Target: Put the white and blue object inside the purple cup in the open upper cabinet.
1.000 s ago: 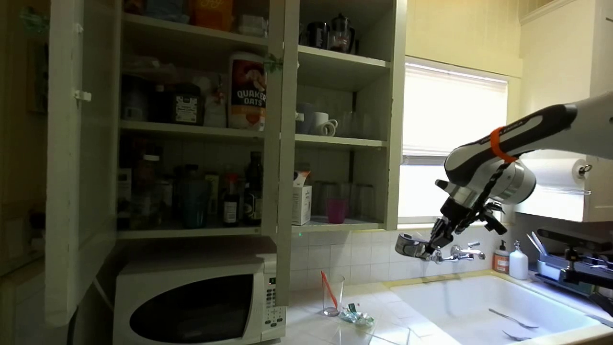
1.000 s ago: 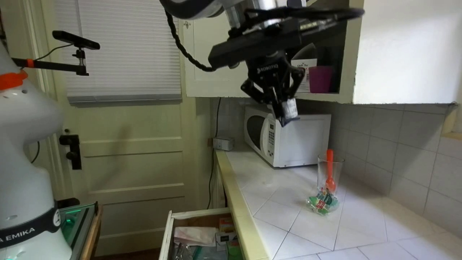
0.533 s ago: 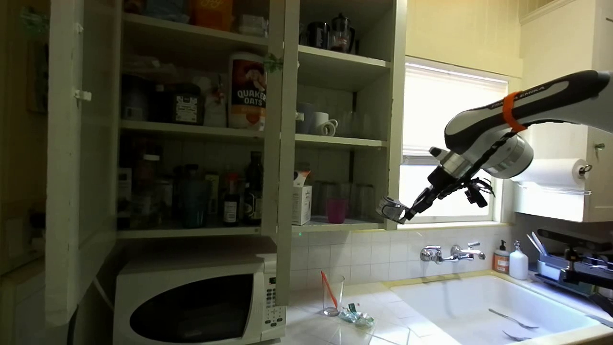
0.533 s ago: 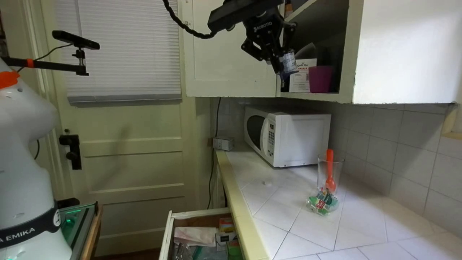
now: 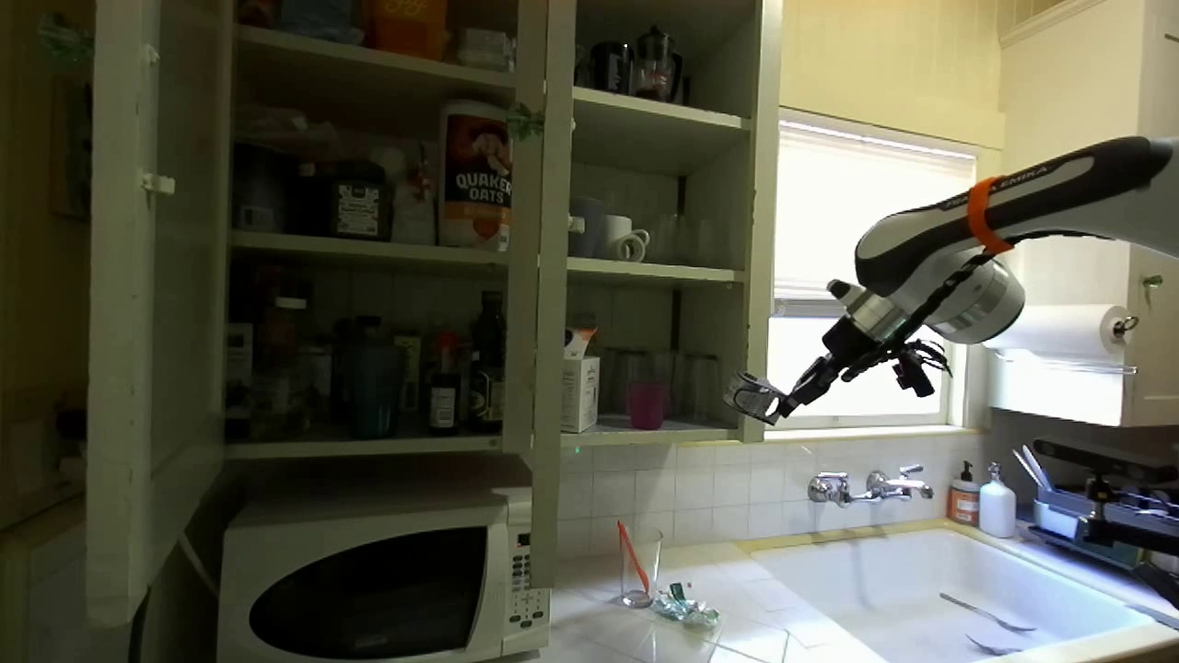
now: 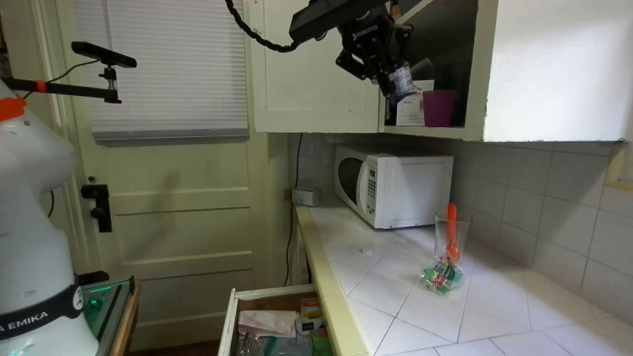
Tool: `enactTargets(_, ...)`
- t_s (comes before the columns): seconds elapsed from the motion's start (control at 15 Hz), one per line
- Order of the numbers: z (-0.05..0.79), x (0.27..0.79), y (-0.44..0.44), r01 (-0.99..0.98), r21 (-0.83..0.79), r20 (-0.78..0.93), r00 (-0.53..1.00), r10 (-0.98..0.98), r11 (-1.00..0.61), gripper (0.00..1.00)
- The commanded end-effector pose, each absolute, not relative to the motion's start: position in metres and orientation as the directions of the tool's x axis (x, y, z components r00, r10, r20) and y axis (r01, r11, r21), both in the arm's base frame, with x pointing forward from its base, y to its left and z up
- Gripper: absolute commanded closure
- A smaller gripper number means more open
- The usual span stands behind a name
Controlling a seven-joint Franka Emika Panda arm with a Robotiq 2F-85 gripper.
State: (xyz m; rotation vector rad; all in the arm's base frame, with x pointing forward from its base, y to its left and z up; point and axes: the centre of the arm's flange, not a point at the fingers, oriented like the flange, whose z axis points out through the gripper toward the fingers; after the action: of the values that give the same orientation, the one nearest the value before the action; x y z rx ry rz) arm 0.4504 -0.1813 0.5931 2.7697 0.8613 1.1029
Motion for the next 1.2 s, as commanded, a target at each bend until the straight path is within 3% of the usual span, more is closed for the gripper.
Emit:
enactTargets(0.0,0.599,0.477,-0.182,0.452,0.262,0.636,0.584,0.505,-0.853,0.98)
enactTargets(0.73,0.651,0.572,-0.161,0.548,0.338,0.604,0.498,0.623,-0.765,0.98)
enactTargets(1.13,0.649,0.575,-0.127,0.514,0.394,0.63,0.452,0.631,-0.762,0.98)
